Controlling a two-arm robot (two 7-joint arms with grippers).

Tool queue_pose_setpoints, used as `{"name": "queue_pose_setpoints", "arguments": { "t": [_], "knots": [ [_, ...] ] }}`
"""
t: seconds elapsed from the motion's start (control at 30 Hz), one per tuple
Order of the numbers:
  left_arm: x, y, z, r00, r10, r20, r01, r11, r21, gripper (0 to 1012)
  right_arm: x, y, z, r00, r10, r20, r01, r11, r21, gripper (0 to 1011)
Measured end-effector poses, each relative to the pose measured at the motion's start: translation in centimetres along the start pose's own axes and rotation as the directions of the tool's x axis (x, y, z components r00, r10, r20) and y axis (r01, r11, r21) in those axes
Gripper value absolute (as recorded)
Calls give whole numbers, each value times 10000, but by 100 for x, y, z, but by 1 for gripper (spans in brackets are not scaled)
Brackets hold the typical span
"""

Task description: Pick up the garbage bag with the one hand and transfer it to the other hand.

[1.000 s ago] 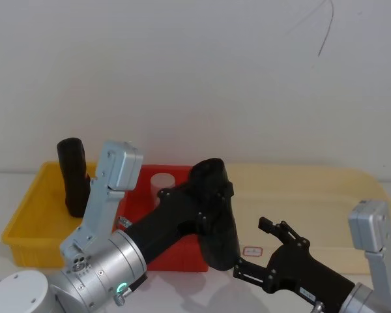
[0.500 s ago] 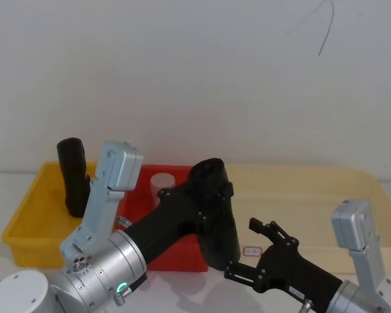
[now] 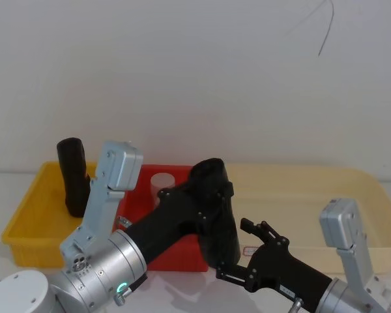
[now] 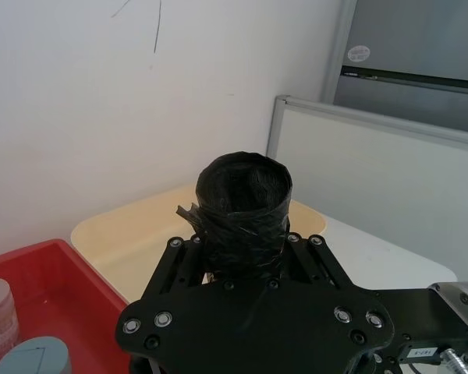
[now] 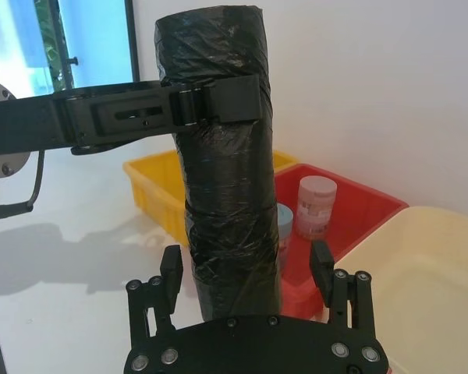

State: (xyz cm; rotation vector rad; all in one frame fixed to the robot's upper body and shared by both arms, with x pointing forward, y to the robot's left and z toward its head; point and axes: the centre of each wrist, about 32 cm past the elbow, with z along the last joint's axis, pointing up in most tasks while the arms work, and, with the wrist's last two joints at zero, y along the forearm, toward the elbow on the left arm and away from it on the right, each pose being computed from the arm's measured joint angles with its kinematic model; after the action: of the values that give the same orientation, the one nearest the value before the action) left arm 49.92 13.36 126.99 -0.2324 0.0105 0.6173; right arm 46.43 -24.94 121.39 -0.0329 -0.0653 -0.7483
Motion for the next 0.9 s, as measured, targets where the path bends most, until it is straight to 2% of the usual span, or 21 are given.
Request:
{"name": "queue_pose_setpoints", "arguments": {
  "t": [0.27, 0.37, 0.53, 0.57, 0.77, 0.8, 0.9],
  "knots": [
    [0, 0, 0, 10000, 1, 0, -1, 10000, 0, 374, 0, 49, -4, 10000, 12, -48, -12, 10000, 67, 1002],
    [0, 0, 0, 10000, 0, 1, 0, 10000, 1, 374, -1, 67, 2, 10000, -5, -82, 5, 10000, 92, 973],
    [0, 0, 0, 10000, 1, 0, -1, 10000, 1, 374, -1, 87, 10, 9999, -31, -131, 32, 9999, 100, 886],
    [0, 0, 0, 10000, 1, 0, -1, 10000, 1, 374, 0, 95, 14, 9999, -37, -155, 38, 9999, 103, 828],
    [0, 0, 0, 10000, 2, 0, -2, 10000, 0, 374, 0, 126, 25, 9997, -39, -249, 42, 9999, 103, 664],
    [1, 0, 0, 10000, 5, 1, -5, 10000, -1, 374, 1, 133, 28, 9996, -37, -274, 40, 9999, 106, 609],
    [1, 0, 1, 10000, 8, 2, -8, 10000, -2, 374, 2, 142, 30, 9995, -32, -313, 35, 9999, 104, 583]
  ]
}}
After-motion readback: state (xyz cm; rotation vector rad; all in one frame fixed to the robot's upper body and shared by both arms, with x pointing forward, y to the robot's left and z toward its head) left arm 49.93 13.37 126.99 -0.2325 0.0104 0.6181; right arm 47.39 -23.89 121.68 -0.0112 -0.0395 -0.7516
